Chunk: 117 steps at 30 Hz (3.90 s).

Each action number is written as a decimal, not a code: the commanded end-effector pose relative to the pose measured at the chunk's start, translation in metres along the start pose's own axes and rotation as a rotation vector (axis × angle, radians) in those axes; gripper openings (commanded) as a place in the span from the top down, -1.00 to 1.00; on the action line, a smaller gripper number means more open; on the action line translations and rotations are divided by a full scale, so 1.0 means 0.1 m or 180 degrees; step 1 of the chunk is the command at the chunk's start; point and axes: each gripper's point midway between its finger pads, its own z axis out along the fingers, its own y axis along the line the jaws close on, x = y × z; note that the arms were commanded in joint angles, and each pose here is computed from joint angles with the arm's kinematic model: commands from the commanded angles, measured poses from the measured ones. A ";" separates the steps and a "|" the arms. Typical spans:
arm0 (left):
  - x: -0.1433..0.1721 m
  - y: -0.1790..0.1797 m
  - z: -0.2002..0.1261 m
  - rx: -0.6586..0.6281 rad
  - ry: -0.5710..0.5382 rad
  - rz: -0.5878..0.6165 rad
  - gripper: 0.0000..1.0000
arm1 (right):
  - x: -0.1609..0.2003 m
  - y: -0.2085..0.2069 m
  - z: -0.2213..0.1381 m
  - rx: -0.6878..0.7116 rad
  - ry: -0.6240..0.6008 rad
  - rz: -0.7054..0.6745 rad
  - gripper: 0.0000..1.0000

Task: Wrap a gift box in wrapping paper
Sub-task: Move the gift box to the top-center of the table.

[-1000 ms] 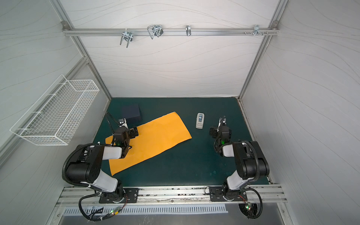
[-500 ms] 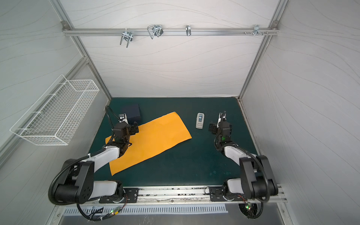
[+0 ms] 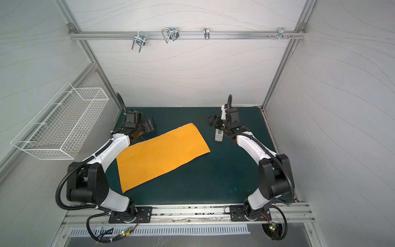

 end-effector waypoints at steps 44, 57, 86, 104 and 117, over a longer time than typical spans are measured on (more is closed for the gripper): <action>-0.64 0.45 1.24 0.0465 -0.0071 -0.0906 -0.95 | 1.02 1.74 2.97 -0.1268 0.0315 0.0301 -0.60; -0.47 0.25 1.48 0.0678 0.0667 -0.0699 -0.76 | 0.93 1.62 3.08 -0.1245 0.0111 0.0384 -0.60; -0.05 -0.32 1.39 0.0692 0.1440 0.0141 -0.67 | 0.37 1.24 2.91 -0.1241 0.0009 0.0011 -0.69; 0.43 -0.70 1.08 0.0891 0.1721 0.0198 -0.67 | 0.49 1.29 2.39 -0.1316 0.0269 -0.0203 -0.46; 0.37 -0.73 0.97 0.0786 0.1509 0.0128 -0.80 | 0.47 0.97 2.16 -0.1013 0.0331 -0.0036 -0.56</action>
